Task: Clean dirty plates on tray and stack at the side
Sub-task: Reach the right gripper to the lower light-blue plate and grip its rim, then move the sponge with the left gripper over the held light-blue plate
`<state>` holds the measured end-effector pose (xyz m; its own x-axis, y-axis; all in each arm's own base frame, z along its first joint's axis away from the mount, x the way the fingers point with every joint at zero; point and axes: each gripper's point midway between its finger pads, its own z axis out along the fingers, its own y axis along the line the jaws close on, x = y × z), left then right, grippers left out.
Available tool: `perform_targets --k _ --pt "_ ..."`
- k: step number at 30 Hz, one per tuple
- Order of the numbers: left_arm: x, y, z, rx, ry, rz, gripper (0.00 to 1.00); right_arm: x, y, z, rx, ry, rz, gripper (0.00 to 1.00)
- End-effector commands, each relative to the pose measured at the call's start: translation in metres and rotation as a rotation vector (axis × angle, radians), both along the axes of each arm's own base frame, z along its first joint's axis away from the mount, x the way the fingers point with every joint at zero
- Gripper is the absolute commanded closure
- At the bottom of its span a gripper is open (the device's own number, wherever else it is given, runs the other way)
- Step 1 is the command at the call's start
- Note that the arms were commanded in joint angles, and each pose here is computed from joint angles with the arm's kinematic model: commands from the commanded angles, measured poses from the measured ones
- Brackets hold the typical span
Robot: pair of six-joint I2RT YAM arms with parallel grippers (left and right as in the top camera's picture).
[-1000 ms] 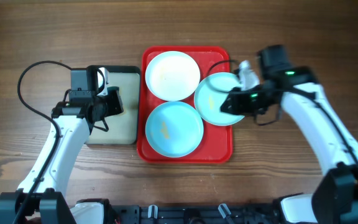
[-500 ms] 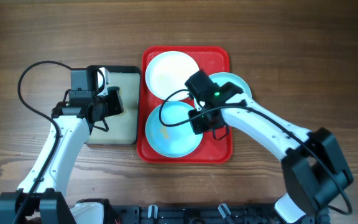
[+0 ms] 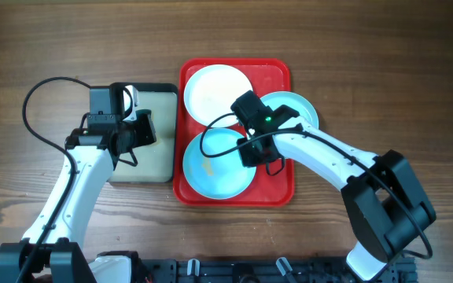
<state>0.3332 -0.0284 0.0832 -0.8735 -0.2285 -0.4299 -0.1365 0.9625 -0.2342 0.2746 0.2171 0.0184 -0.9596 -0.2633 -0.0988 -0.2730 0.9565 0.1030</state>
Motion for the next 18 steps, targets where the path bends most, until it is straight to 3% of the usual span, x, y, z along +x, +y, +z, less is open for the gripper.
perform_targets --k 1,7,13,18 --pt "0.001 -0.004 0.001 -0.004 -0.006 -0.025 0.96 -0.007 -0.008 -0.016 -0.035 0.020 -0.003 0.87" --pt "0.001 -0.004 0.001 -0.003 -0.006 -0.025 0.96 -0.005 -0.007 -0.016 -0.030 0.012 0.001 0.95" --pt "0.001 -0.004 0.001 -0.003 -0.006 -0.025 0.96 0.003 -0.004 -0.012 -0.023 -0.021 0.001 0.76" --pt "0.000 -0.004 0.001 -0.003 -0.005 -0.025 0.96 0.012 -0.005 -0.011 -0.040 -0.062 -0.005 0.76"
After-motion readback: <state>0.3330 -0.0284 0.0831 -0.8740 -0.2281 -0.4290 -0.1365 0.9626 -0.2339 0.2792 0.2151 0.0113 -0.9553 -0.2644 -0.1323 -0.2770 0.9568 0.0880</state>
